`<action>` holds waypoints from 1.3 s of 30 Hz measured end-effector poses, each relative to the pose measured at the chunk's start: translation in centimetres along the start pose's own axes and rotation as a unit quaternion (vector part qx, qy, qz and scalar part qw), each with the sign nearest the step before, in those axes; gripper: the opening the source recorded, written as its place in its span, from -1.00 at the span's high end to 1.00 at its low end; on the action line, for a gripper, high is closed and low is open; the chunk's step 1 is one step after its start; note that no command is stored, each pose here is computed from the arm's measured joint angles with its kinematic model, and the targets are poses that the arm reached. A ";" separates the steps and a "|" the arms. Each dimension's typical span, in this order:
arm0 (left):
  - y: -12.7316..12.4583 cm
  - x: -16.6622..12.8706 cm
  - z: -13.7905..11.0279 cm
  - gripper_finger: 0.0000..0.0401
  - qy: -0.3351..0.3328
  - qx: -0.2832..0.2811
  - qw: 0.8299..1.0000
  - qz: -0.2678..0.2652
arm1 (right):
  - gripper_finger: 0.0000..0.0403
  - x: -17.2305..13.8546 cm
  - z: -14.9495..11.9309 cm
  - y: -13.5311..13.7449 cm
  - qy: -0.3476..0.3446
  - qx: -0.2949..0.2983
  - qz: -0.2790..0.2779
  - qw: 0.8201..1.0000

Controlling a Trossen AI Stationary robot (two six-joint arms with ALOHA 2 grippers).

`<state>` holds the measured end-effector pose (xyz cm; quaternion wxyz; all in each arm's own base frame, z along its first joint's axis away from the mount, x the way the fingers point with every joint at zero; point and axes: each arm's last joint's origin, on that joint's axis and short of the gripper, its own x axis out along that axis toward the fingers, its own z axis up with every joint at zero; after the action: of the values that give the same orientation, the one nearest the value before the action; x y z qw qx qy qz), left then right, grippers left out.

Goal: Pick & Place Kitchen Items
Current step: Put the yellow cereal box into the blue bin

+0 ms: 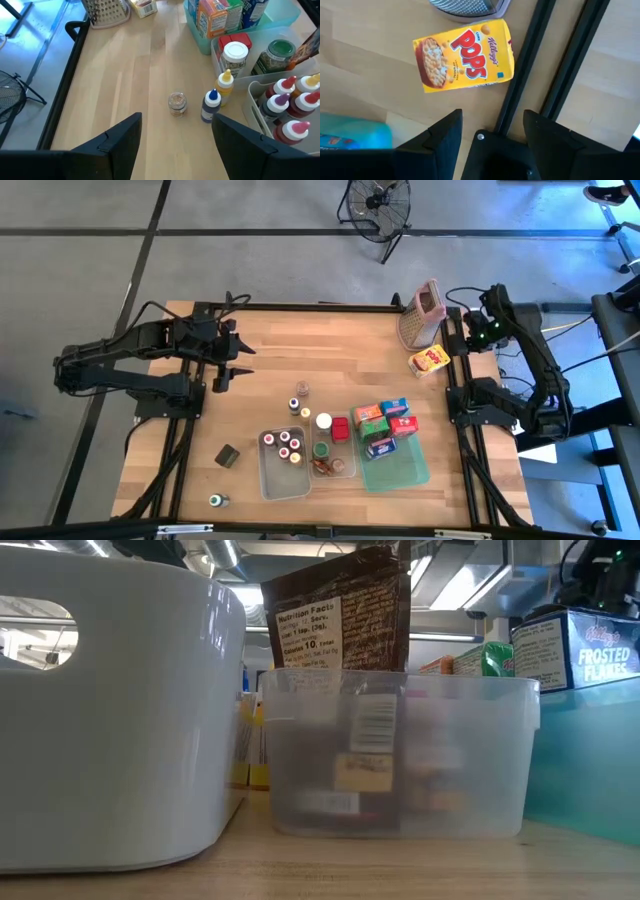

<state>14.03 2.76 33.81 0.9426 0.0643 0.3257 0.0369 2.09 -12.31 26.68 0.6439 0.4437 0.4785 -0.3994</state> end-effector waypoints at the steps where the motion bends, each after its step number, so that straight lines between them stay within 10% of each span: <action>1: 0.0 0.0 0.0 -0.18 0.001 0.000 1.000 0.000 | -0.06 -0.1 0.0 0.0 -0.003 -0.002 0.000 1.000; 27: -0.1 0.0 0.0 -0.18 -0.002 -0.014 1.000 -0.015 | -0.06 1.0 -0.2 -1.3 0.010 -0.099 -0.116 0.988; 39: -0.1 0.0 0.0 -0.18 -0.002 -0.014 1.000 -0.015 | -0.06 4.7 -0.7 -1.7 -0.012 -0.156 -0.072 0.985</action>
<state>14.04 2.67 33.79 0.9445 0.0464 0.3242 0.0269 1.34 -12.59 21.66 0.6805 0.2976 0.5580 -0.3702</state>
